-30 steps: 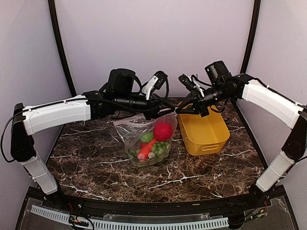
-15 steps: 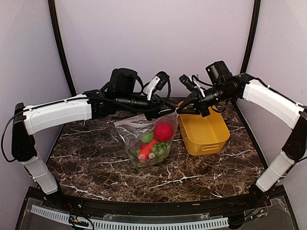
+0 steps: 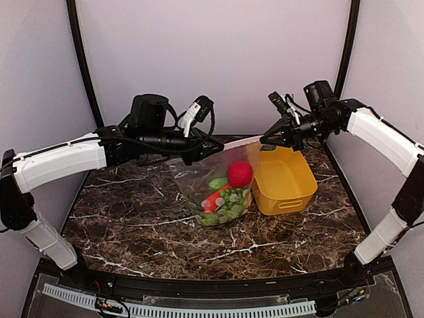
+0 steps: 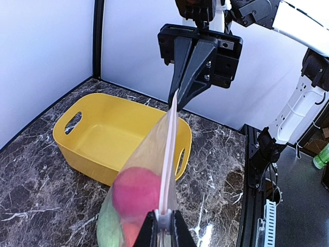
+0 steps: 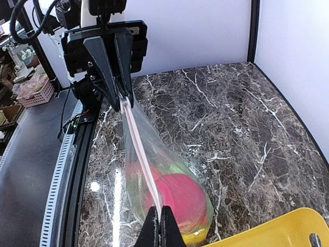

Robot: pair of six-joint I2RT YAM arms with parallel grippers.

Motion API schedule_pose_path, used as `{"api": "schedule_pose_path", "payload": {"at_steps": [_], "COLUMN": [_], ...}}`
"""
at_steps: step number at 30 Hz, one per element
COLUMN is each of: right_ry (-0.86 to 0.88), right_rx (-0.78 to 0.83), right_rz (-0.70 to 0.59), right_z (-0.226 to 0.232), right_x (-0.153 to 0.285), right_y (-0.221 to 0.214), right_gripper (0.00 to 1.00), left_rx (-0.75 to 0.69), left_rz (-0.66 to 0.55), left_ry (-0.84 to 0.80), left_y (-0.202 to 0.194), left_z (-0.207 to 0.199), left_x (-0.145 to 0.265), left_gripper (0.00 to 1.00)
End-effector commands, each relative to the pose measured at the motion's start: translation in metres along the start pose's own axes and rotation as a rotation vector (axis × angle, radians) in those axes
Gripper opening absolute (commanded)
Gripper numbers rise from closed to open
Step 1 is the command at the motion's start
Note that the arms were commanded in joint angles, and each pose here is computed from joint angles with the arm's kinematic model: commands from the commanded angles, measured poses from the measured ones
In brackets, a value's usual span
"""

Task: Place the food in the zip-top bag and seal the zipper
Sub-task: Unzip the zipper of the food storage bag.

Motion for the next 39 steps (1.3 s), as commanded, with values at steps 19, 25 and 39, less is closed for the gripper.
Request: {"api": "schedule_pose_path", "payload": {"at_steps": [19,25,39], "right_ry": [-0.149,-0.151,-0.153], "right_rx": [-0.017,-0.017,-0.024], "right_rz": [0.014,0.013,0.010], "right_z": [-0.021,-0.021,-0.021], "right_x": [0.039,0.039,0.040], "right_y": [-0.012,-0.011,-0.010], "right_gripper": [0.00,0.00,0.00], "left_rx": [0.045,0.048,0.055], "left_rz": [0.091,0.089,0.076], "left_ry": [0.228,0.259,0.260], "left_y": [-0.053,-0.061,-0.065], "left_z": [0.025,0.027,0.029], "left_x": [0.082,0.091,0.093], "left_gripper": [0.01,0.01,0.01]}}
Point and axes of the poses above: each gripper's point midway between its finger pads, its own x axis back along the fingers, its own z axis along the line the jaws close on, y = z × x, the point moved 6 cm from there along x, back along the fingers, and after that the axes turned 6 degrees about x, right-handed, at the moved point
